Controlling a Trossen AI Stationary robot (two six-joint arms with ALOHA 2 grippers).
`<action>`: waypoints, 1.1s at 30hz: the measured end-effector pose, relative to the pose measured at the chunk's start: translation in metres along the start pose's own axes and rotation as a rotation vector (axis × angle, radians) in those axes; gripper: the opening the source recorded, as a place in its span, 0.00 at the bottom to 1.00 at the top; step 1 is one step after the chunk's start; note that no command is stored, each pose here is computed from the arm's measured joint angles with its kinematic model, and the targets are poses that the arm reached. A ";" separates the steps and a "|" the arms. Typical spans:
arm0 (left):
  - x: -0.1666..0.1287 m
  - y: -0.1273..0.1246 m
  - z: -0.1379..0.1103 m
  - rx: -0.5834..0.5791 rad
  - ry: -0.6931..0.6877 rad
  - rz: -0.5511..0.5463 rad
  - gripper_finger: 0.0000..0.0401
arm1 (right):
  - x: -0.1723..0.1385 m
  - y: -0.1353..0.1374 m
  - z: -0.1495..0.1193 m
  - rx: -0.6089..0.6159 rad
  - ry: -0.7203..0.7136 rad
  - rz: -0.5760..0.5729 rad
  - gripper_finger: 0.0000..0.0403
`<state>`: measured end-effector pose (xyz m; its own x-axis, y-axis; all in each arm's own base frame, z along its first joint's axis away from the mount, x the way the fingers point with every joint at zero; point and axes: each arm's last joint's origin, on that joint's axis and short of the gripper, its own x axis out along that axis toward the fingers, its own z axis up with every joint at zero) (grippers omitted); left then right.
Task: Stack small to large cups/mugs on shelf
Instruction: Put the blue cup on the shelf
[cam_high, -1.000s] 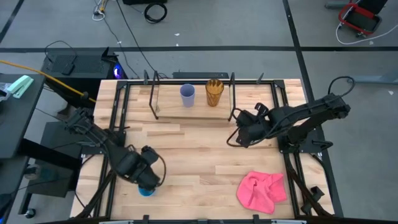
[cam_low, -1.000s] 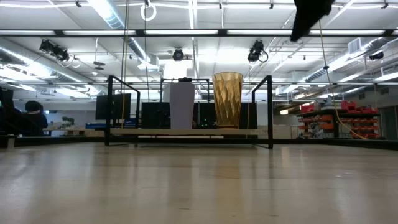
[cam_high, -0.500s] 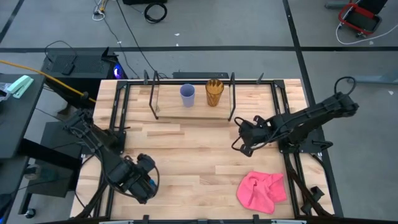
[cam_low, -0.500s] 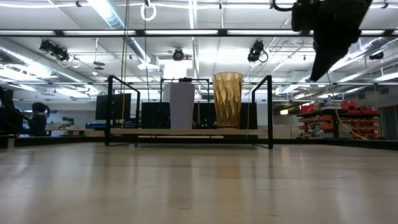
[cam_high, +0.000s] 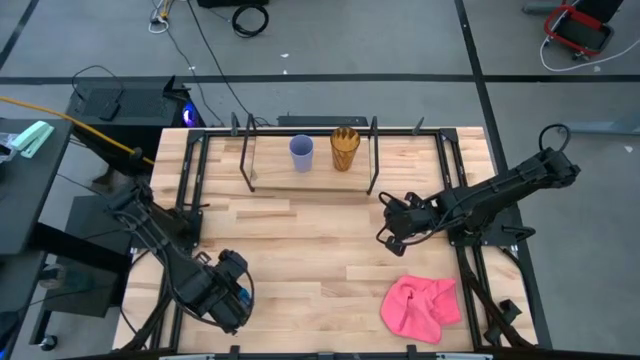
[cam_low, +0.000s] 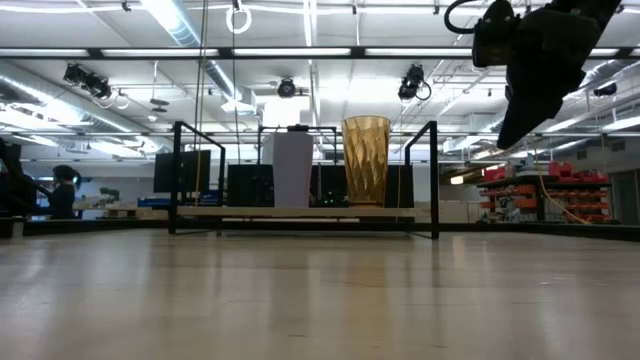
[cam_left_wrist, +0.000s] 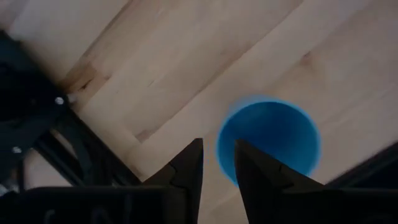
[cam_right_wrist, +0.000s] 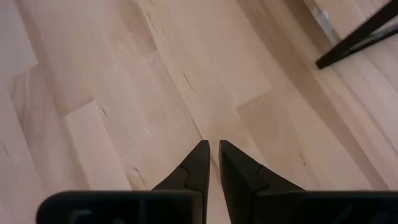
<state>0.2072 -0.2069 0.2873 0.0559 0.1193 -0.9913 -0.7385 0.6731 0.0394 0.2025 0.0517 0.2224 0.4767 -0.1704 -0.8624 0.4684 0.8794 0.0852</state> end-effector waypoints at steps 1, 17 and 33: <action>0.002 -0.002 0.000 0.013 0.000 0.005 0.24 | 0.000 0.001 0.001 -0.001 -0.009 0.008 0.11; 0.004 -0.002 -0.010 -0.002 -0.018 0.033 0.22 | 0.000 0.002 0.002 -0.015 -0.019 0.017 0.11; 0.009 -0.005 -0.016 -0.005 -0.031 0.052 0.23 | 0.000 0.002 0.002 -0.016 -0.019 0.016 0.11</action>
<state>0.2007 -0.2206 0.2760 0.0378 0.1763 -0.9836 -0.7444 0.6617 0.0900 0.2047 0.0524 0.2233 0.4980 -0.1640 -0.8515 0.4489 0.8889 0.0913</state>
